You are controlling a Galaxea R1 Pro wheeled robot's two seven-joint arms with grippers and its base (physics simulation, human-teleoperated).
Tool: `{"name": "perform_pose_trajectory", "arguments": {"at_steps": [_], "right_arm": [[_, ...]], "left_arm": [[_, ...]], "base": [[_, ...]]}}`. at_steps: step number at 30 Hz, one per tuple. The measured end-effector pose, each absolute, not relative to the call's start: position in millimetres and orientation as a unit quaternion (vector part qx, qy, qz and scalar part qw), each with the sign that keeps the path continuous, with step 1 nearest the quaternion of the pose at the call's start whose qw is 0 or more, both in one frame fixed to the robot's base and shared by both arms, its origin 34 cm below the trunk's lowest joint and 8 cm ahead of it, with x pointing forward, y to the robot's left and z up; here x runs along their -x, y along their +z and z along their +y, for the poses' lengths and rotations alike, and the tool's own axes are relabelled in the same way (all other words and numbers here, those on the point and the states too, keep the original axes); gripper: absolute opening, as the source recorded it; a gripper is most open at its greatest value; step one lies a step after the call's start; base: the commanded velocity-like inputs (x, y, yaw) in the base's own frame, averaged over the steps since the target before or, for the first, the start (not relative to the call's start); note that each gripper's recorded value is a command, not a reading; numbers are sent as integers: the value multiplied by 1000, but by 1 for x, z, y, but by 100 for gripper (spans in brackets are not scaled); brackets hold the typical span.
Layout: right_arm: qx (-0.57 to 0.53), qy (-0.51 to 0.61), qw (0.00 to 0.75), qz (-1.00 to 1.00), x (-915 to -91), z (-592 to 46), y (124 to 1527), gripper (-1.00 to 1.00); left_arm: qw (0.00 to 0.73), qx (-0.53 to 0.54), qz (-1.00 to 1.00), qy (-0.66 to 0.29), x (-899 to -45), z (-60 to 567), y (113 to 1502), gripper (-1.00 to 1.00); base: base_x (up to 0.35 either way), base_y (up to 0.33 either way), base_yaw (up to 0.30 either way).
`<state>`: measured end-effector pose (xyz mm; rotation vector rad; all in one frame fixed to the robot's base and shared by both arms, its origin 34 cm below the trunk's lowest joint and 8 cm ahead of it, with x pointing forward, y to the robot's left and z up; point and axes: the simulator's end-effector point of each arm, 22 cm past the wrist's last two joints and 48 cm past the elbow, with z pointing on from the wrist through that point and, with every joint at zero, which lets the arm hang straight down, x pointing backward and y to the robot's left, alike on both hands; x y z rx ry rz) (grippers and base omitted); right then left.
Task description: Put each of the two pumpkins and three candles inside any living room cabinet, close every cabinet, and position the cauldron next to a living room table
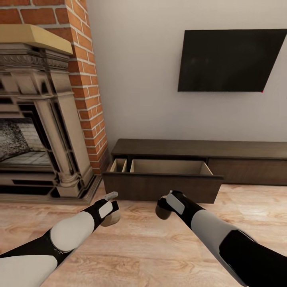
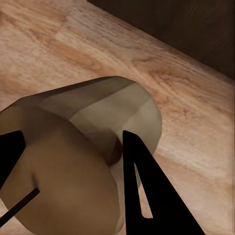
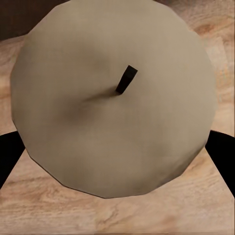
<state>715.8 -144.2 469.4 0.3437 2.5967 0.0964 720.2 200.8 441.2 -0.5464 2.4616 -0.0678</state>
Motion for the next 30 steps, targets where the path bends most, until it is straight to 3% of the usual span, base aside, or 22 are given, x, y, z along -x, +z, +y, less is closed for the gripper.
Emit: {"name": "perform_pose_trajectory", "arguments": {"at_steps": [20, 30], "right_arm": [[-117, 43, 263, 957, -724, -127, 523, -100], [-118, 43, 264, 956, -729, -128, 545, -100]], "left_arm": [[311, 206, 927, -28, -732, 199, 495, -100], [312, 205, 927, -28, -736, 198, 517, -100]], "base": [[0, 0, -174], [0, 0, -15]]}}
